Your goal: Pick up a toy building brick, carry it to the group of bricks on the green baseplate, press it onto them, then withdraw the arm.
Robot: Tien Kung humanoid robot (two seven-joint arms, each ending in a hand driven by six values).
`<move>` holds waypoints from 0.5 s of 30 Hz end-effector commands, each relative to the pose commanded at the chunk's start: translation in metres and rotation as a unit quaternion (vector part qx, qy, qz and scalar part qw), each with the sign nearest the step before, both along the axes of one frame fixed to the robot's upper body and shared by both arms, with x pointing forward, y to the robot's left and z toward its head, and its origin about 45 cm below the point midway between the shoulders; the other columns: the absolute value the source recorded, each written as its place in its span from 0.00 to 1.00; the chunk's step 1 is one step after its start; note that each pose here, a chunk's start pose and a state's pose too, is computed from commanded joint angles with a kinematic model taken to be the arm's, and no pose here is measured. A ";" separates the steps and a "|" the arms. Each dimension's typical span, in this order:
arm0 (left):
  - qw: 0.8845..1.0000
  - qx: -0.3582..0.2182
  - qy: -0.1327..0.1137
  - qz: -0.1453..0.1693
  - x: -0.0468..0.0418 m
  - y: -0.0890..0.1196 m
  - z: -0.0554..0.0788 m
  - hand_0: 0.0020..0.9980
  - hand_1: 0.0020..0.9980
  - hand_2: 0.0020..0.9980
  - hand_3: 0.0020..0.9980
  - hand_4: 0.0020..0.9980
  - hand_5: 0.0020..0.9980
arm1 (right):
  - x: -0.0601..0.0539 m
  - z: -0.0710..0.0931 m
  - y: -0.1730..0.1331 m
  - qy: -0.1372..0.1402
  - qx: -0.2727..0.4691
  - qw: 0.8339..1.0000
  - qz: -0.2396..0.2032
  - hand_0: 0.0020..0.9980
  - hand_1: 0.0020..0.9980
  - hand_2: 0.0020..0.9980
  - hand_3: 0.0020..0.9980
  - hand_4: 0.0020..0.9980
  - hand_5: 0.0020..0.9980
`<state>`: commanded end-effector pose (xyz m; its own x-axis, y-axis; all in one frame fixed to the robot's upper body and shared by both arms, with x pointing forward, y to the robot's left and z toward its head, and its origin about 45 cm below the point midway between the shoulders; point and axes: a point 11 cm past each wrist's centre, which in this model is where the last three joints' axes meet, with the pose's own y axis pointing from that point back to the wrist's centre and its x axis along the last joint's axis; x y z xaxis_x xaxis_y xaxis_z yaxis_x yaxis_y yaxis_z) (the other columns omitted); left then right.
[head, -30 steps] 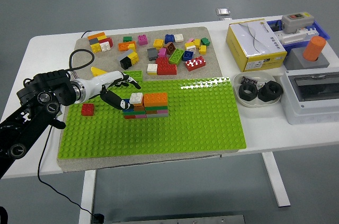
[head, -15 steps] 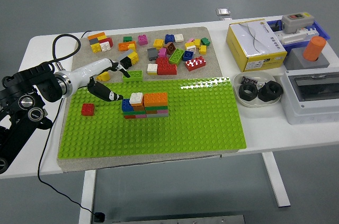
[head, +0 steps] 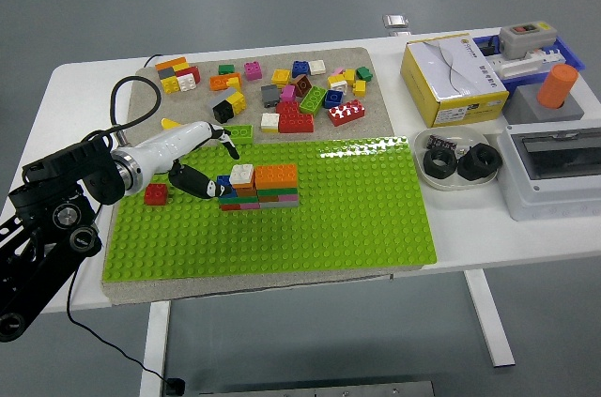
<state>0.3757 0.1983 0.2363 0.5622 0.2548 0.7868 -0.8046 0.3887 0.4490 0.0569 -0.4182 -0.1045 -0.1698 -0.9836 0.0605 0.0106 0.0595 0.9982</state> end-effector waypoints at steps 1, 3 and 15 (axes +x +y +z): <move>1.000 0.001 0.002 -0.001 -0.0006 -0.001 -0.002 1.00 0.96 0.91 0.61 0.84 0.13 | 0.000 0.000 0.000 0.000 0.000 1.000 0.000 0.73 0.67 0.74 0.85 0.69 1.00; 1.000 0.000 0.005 -0.003 -0.0013 -0.002 -0.006 1.00 0.95 0.92 0.61 0.85 0.14 | 0.000 0.000 0.000 0.000 0.000 1.000 0.000 0.73 0.68 0.74 0.85 0.68 1.00; 0.999 -0.026 0.023 -0.003 0.0016 -0.004 -0.024 1.00 0.95 0.91 0.61 0.84 0.15 | 0.000 -0.001 0.002 0.000 0.002 1.000 0.000 0.73 0.68 0.74 0.85 0.68 1.00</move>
